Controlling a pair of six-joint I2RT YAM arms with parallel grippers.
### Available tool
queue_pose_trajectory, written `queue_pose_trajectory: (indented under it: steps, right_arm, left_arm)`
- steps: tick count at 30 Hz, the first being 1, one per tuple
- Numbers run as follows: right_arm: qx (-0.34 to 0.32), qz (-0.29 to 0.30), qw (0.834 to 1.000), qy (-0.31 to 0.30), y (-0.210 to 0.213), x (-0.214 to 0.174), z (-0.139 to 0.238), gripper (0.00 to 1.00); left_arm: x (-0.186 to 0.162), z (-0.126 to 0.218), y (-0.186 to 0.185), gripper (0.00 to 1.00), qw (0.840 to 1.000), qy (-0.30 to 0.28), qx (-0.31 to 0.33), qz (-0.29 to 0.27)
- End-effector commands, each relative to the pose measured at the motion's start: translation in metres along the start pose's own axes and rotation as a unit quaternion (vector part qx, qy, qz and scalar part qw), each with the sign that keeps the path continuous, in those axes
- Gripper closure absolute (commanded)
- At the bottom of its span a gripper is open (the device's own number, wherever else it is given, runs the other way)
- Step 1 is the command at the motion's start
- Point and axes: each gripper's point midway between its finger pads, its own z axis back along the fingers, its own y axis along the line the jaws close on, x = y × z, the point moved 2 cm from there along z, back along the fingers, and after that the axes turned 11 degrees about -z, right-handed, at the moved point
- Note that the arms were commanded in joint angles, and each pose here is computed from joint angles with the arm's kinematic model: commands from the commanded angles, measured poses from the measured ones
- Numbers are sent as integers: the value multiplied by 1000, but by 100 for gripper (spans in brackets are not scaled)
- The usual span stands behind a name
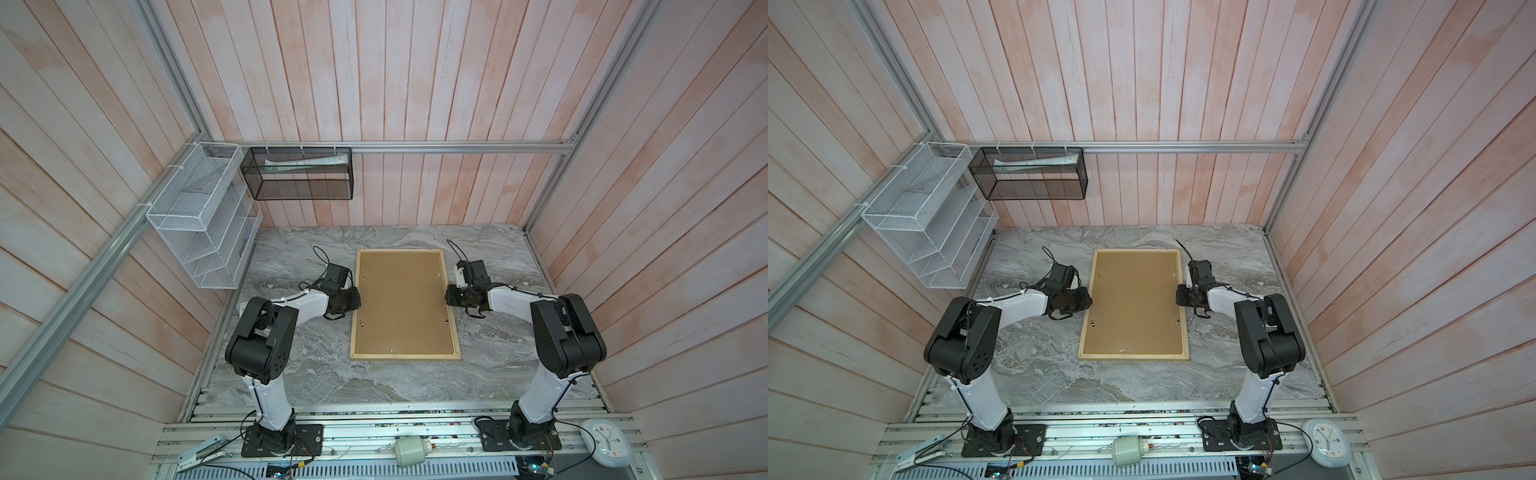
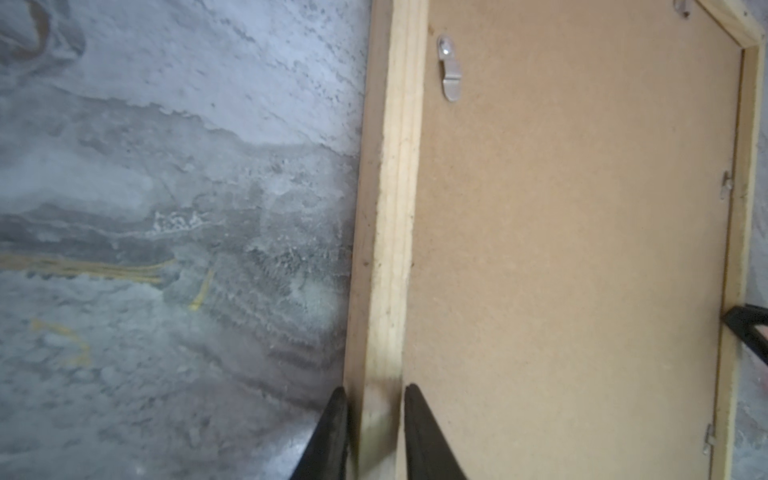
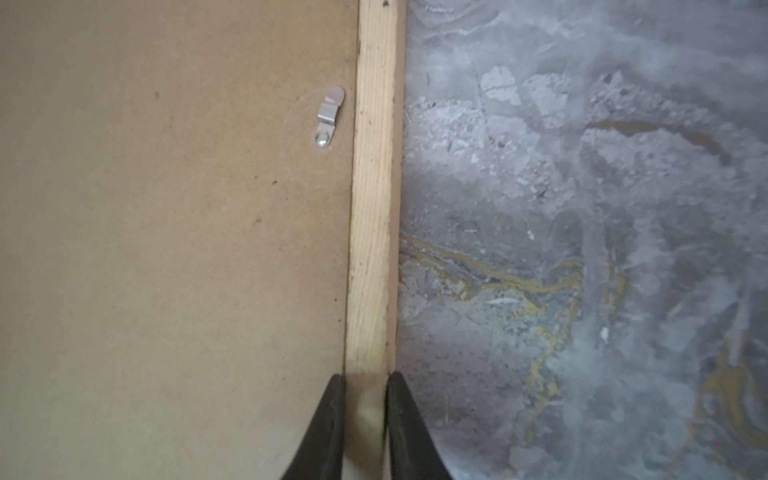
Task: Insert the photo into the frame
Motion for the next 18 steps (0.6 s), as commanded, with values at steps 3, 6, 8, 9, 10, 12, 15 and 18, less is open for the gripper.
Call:
queue_pose_trajectory:
  steps: [3, 6, 8, 9, 10, 12, 15, 18]
  right_arm:
    - [24, 5, 1000, 6, 0, -14, 19, 59]
    - [26, 0, 1000, -6, -5, -14, 30, 45]
    - [21, 2, 1000, -15, -8, -15, 36, 39]
    - [22, 3, 1000, -20, -9, -16, 39, 38]
    - [22, 4, 1000, -22, -9, -17, 42, 38]
    - [25, 3, 999, -31, -10, -17, 48, 37]
    - [35, 4, 998, -45, -6, -14, 59, 35]
    - [55, 6, 996, -65, 3, -8, 74, 32]
  left_arm:
    - [12, 31, -12, 68, 1000, -17, 14, -19]
    - [21, 45, -12, 67, 999, -30, 27, -29]
    - [23, 54, -13, 67, 998, -39, 31, -35]
    - [24, 58, -12, 66, 998, -43, 35, -37]
    - [23, 61, -11, 66, 998, -42, 41, -39]
    - [22, 67, -9, 64, 997, -43, 52, -43]
    - [24, 77, -6, 60, 996, -53, 64, -43]
    - [26, 80, -6, 58, 995, -64, 66, -45]
